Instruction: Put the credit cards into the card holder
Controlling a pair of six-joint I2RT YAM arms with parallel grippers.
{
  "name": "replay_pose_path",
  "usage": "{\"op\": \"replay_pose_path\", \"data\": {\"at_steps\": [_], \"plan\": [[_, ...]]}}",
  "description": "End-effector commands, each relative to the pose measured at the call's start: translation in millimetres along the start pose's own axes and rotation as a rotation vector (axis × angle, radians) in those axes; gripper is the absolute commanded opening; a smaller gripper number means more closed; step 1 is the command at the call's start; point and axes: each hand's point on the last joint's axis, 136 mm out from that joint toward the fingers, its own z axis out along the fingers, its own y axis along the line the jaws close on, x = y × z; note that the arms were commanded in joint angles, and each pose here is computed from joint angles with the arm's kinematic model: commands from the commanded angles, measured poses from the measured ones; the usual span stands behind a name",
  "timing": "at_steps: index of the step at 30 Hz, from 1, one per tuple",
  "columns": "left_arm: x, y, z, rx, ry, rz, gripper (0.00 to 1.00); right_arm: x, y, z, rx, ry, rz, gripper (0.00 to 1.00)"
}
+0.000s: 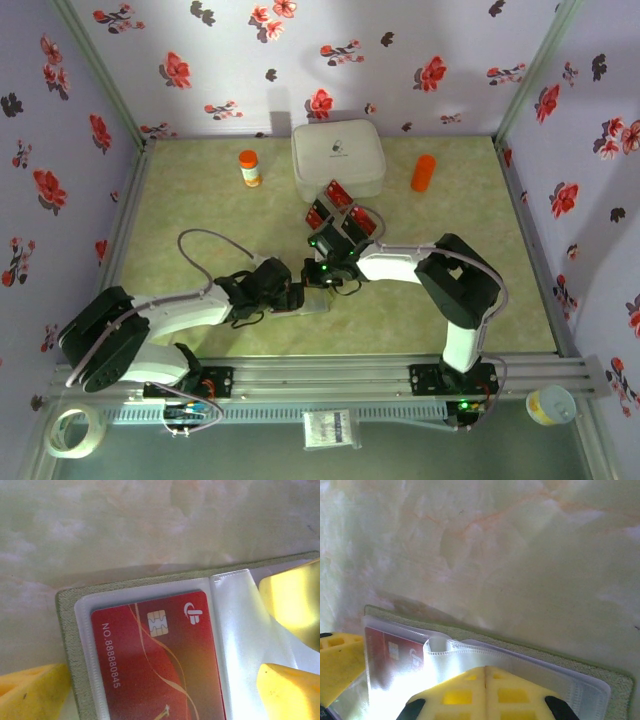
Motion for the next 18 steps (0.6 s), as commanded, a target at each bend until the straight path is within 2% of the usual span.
{"op": "replay_pose_path", "data": {"at_steps": [1,8,18], "plan": [[1.4,4.1,-4.9,0.004,-0.022,0.003,0.99,14.7,-7.9,6.6,0.017,0.042,0.019,0.03],[-10.7,-10.5,-16.9,0.09,-0.077,0.002,1.0,14.5,-9.1,7.2,0.018,0.038,0.025,0.03],[-1.3,-21.3,-4.7,0.106,-0.039,0.041,1.0,15.7,-7.9,7.6,0.014,0.038,0.026,0.03]]}}
